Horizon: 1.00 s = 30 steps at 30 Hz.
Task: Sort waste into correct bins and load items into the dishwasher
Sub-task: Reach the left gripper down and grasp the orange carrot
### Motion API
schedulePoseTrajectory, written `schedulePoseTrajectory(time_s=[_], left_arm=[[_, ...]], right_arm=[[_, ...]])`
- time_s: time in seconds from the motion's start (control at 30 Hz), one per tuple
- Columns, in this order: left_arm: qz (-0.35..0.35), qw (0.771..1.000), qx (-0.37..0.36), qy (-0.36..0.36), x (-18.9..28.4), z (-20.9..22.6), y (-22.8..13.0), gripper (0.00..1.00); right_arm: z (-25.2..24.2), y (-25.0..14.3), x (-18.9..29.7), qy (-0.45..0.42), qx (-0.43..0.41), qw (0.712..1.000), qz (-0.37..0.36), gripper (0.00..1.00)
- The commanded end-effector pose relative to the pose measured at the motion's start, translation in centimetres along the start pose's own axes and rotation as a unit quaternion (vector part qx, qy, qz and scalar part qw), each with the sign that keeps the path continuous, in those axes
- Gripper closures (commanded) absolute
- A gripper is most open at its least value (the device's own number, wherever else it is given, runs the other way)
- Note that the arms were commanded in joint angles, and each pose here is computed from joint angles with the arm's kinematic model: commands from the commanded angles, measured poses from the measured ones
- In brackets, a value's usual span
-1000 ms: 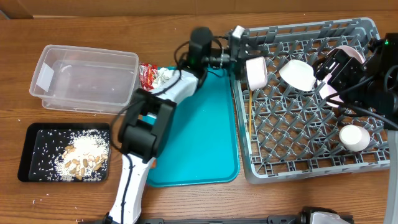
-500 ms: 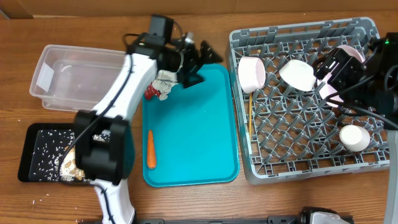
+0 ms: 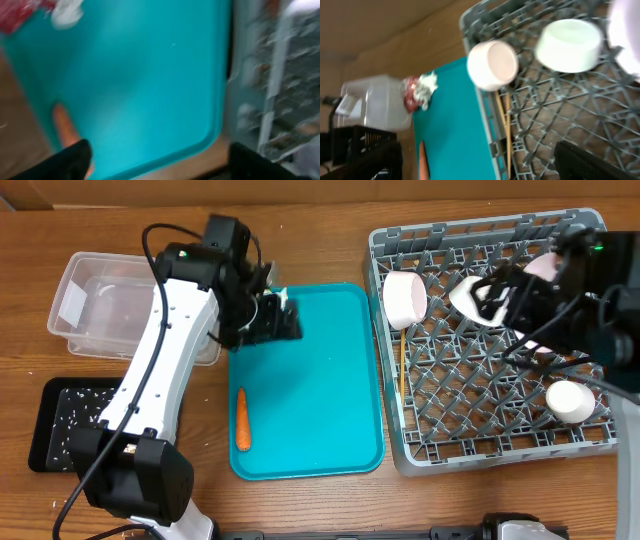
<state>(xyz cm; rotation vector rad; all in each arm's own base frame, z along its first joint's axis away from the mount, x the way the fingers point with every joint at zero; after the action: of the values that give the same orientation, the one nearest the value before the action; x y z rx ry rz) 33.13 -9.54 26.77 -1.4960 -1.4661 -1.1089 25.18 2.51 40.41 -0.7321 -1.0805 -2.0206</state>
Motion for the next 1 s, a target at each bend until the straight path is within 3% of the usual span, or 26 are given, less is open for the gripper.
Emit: schedulePoseTrajectory(time_s=[0.0,0.13,0.3,0.5,0.73,0.97], left_arm=[[0.024,0.995,0.030,0.089,-0.3,1.5,-1.0,0.17],[0.070,0.988,0.070,0.116,-2.5,2.8,-2.5,0.17],[0.103,0.978,0.128,0.129,-7.2,4.8,-4.3,0.35],[0.118,0.964,0.180,0.154,-12.1,7.2,-7.2,0.36],[0.095,0.963,0.187,0.166,-15.6,9.0,-9.0,0.35],[0.096,0.964,0.190,0.160,-15.9,9.1,-9.3,0.52]], right_arm=[[1.6,-0.6,-0.7,0.026,0.048,0.998,0.020,0.00],[2.3,-0.6,-2.0,0.022,0.060,0.997,0.035,0.00],[1.9,-0.3,-4.0,0.009,0.050,0.997,0.066,0.00],[1.4,-0.4,-5.6,-0.008,0.038,0.994,0.099,0.00],[1.5,-0.2,-5.6,-0.005,0.040,0.995,0.094,0.00],[1.5,-0.2,-5.6,-0.006,0.040,0.995,0.095,0.00]])
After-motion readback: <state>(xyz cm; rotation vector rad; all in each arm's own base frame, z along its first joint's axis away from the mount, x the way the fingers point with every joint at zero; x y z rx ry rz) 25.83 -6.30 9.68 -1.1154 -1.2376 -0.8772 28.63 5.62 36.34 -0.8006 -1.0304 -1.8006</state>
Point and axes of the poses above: each gripper's point midway between its finger pads, its own x axis back along the fingers, its own z axis along the line the jaws close on, y = z × x, the point moved 10 cm from there along x, back along the fingers, and after that the axes turned 3 degrees about -x, right-handed, at the moved point
